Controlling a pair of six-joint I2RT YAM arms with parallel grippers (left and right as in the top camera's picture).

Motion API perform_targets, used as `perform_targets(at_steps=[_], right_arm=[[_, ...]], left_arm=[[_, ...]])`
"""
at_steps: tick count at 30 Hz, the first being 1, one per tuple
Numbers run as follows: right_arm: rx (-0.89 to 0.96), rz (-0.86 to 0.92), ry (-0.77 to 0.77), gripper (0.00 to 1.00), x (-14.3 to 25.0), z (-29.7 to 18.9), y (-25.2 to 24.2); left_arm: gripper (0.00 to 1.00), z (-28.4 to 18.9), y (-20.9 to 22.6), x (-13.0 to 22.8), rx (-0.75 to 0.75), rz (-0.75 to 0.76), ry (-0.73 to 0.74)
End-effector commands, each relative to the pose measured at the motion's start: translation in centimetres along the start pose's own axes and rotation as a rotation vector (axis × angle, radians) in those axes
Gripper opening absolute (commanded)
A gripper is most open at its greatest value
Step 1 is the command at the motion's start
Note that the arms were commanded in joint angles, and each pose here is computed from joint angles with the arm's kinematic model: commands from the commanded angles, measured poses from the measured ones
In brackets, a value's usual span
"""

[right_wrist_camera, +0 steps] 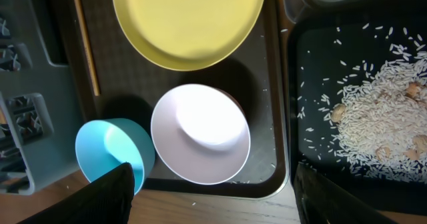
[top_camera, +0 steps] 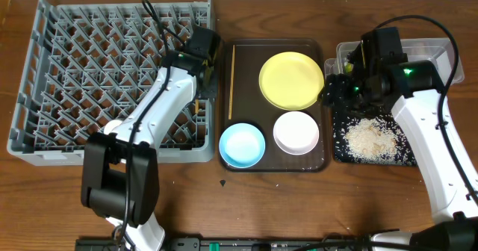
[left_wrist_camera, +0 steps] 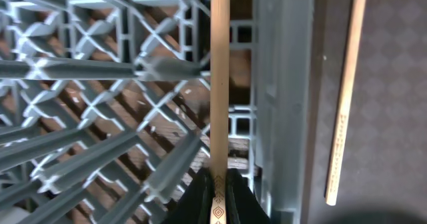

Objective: Sort waste into correct bins and load items into the dishwasher
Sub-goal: 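Insert the chopstick upright into the dish rack with left gripper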

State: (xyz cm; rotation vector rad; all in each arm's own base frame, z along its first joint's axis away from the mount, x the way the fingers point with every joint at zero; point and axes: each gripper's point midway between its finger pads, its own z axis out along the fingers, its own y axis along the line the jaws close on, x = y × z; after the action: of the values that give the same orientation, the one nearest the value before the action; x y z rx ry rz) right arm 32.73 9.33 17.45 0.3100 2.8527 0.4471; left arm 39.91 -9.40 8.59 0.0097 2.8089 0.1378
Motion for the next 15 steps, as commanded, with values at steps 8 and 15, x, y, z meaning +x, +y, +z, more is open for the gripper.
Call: perform_targets(at_steps=[8,15], right_arm=[[0.003,-0.017,0.004,0.75,0.3,0.1,0.1],[0.002,-0.017,0.003,0.75,0.3,0.1,0.1]], left_arm=[[0.33,-6.9,-1.8,-1.5,0.177,0.004,-0.089],[0.33,-5.4,-9.1,-1.5,0.298,0.138,-0.119]])
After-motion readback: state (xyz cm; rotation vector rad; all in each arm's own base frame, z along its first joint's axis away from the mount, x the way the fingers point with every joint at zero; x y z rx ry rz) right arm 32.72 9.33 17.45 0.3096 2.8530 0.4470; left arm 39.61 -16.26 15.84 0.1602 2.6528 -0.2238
